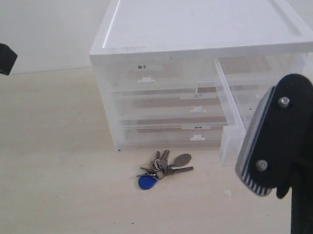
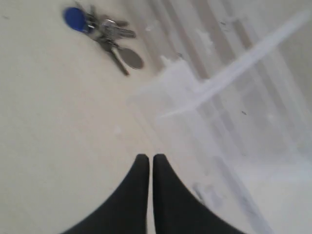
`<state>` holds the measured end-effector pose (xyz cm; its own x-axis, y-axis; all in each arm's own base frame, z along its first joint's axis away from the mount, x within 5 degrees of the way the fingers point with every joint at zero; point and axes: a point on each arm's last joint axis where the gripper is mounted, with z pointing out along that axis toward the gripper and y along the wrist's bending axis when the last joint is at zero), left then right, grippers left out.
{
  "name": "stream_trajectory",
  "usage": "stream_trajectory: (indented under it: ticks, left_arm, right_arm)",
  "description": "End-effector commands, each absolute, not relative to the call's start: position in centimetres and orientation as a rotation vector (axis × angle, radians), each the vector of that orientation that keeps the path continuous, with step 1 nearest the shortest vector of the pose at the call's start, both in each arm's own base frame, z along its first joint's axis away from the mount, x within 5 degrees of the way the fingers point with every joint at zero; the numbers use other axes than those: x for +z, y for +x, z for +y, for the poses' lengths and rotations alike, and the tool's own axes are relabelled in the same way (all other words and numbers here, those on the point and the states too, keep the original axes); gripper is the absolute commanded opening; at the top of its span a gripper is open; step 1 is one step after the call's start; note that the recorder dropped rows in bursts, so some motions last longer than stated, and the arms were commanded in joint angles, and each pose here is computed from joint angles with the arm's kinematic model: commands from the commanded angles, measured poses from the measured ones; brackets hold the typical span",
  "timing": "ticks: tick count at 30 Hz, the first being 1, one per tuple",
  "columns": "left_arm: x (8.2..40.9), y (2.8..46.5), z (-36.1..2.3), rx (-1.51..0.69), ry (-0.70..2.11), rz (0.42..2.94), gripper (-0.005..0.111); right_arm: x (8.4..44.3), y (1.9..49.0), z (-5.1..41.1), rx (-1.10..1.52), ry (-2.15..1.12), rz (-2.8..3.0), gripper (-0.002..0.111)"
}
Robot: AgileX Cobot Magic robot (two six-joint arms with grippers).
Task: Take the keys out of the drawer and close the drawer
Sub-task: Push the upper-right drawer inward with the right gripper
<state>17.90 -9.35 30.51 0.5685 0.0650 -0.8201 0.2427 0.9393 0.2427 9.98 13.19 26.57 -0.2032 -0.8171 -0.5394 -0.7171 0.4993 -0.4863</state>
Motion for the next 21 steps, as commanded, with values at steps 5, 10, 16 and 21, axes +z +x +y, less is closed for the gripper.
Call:
stream_trajectory:
  ticks: [5,10,16,21]
  left_arm:
    - [30.4,17.8,-9.4,-0.127,0.342,0.964,0.005]
    - [30.4,17.8,-9.5,-0.135,0.343,0.963,0.005]
    - [30.4,17.8,-9.6,-0.148,0.354,0.958,0.005]
    - [30.4,17.8,-9.6,-0.148,0.354,0.958,0.005]
  right_arm:
    - [26.0,10.5,12.5,-0.285,-1.270,1.905,0.000]
    - [26.2,10.8,12.5,-0.330,-1.228,1.894,0.000]
    - [25.3,11.4,13.2,-0.425,-1.253,1.900,0.000]
    - [25.4,11.9,13.4,-0.472,-1.219,1.862,0.000]
